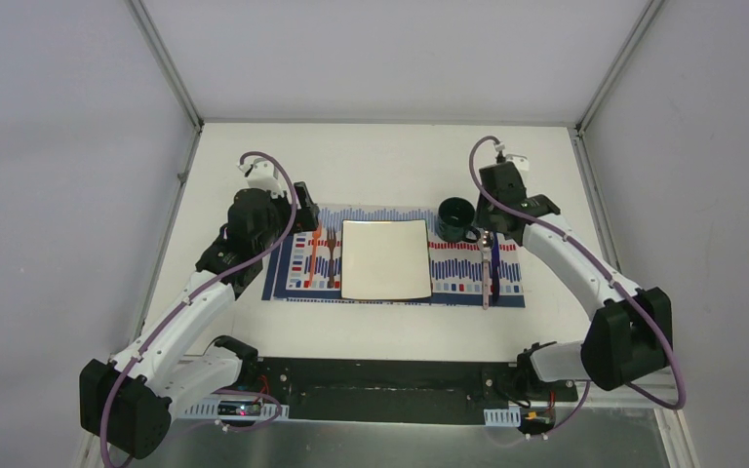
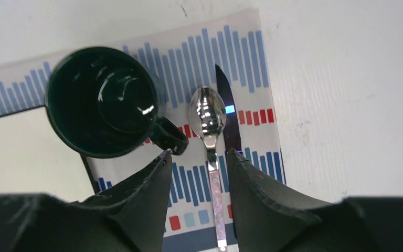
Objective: Set the dinner table for one person
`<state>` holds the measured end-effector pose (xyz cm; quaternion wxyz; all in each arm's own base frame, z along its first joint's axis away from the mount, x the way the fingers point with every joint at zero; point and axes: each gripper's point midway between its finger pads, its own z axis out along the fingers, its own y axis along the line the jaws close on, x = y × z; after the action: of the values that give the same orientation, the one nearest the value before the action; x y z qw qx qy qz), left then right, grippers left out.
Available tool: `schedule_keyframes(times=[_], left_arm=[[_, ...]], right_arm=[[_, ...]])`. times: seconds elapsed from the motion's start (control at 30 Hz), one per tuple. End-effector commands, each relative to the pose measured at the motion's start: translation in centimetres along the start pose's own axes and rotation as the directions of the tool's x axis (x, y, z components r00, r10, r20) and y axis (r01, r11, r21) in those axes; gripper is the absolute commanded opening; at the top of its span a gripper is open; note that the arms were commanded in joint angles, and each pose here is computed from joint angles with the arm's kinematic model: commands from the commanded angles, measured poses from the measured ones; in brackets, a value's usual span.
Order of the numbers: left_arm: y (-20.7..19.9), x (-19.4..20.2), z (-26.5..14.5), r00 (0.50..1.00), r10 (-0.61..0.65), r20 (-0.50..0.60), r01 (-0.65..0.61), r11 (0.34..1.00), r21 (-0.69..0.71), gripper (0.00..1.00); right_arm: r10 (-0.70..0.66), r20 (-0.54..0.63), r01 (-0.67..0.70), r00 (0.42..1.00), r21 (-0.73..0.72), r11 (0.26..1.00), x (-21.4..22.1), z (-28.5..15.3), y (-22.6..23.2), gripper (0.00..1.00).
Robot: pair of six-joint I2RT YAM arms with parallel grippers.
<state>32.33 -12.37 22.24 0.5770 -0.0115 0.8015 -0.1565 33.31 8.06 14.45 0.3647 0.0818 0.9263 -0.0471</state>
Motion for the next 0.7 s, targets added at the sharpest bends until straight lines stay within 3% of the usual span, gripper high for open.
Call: schedule_keyframes(times=[0.0,0.4,0.67], left_arm=[[-1.0,-1.5,-0.4,0.999,-0.022,0.049,0.020,0.999,0.035,0.99],[-1.3,-1.8,-0.6,0.998,-0.032,0.049,0.030,0.998,0.048,0.99],[-1.5,-1.6,-0.4,0.999,-0.030,0.040,0.028,0.998,0.050,0.99]], right_arm=[[-0.006,-0.014,0.006,1.000,-0.002,1.000,1.5,-0.7,-0.7,0.46],[0.001,-0.005,-0.001,1.000,0.027,1.000,2.3,2.2,-0.3,0.43],[0.031,0.016,-0.032,0.999,0.059,0.998,2.3,4.5,0.2,0.32]])
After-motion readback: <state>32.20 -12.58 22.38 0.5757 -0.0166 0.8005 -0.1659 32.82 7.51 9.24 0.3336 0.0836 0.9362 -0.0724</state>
